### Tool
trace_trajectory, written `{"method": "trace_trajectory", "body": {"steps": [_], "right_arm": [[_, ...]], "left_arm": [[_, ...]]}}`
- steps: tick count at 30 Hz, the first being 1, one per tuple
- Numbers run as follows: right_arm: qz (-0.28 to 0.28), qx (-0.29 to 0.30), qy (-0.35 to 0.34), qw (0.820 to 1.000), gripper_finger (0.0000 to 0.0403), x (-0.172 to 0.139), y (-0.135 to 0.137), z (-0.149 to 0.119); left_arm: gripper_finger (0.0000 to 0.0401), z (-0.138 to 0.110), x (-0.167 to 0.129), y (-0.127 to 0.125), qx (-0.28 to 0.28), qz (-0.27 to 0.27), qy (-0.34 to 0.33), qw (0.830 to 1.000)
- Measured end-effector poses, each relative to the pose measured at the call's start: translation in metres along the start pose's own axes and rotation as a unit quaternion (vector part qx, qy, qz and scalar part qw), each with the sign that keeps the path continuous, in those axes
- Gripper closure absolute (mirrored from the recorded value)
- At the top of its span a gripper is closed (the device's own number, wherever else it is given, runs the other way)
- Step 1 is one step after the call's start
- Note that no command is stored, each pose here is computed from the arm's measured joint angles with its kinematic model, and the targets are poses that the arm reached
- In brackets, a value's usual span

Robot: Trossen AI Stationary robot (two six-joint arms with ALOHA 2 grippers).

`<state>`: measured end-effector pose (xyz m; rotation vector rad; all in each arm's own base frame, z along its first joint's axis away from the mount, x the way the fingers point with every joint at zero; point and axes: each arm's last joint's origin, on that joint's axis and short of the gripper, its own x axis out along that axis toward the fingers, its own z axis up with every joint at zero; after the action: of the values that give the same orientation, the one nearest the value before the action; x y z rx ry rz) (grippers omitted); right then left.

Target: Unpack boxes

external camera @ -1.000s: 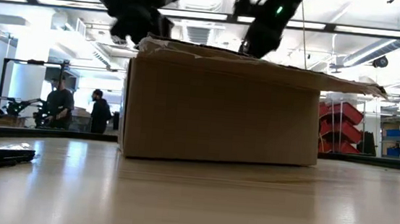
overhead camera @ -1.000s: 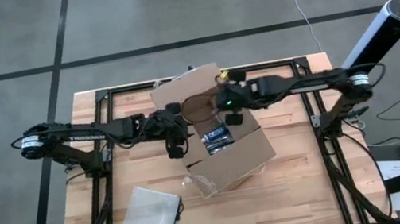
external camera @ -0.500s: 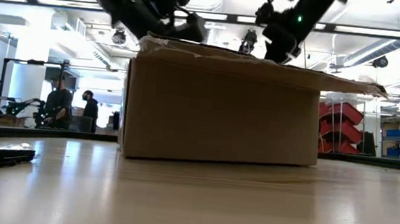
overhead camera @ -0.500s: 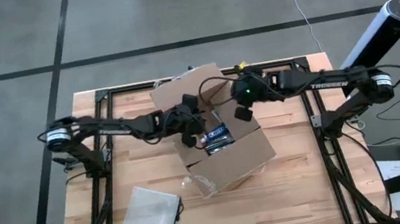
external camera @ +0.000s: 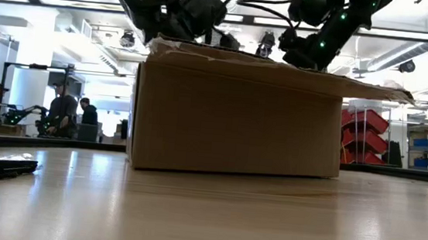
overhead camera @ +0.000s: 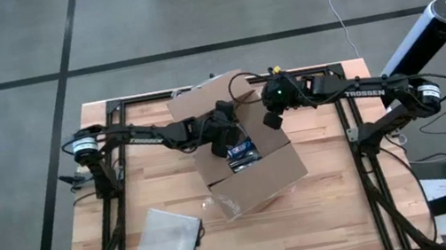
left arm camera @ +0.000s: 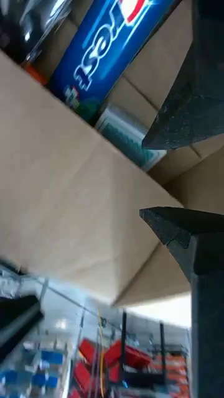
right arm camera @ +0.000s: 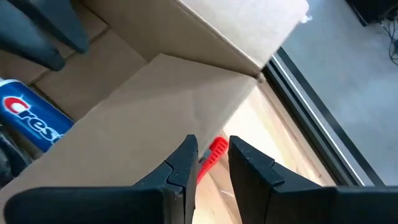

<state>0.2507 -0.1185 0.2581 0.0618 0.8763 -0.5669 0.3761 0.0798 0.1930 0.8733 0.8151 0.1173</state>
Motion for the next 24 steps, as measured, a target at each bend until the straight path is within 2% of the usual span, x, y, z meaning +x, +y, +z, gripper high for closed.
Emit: {"method": "trace_trajectory", "body": {"steps": [4, 11, 15, 19, 24], "right_arm": [[-0.008, 0.005, 0.002, 1.0, 0.032, 0.001, -0.007, -0.001], [-0.023, 0.018, 0.006, 1.0, 0.0323, 0.003, -0.019, -0.002], [-0.026, 0.024, 0.008, 0.999, 0.0331, 0.004, -0.023, -0.003], [-0.006, 0.028, 0.008, 1.0, 0.0336, 0.004, -0.025, -0.003], [-0.005, 0.026, 0.008, 1.0, 0.0331, 0.005, -0.025, -0.003]], "left_arm": [[0.0258, -0.005, 0.012, -0.001, 0.004, -0.012, 0.006, 1.0], [0.0258, -0.01, 0.026, -0.006, 0.045, -0.009, 0.008, 0.999], [0.0254, -0.01, 0.035, -0.009, 0.06, 0.005, -0.001, 0.998], [0.0246, -0.008, 0.04, -0.009, 0.063, 0.026, -0.015, 0.998], [0.0236, -0.007, 0.044, -0.008, 0.062, 0.044, -0.026, 0.997]]}}
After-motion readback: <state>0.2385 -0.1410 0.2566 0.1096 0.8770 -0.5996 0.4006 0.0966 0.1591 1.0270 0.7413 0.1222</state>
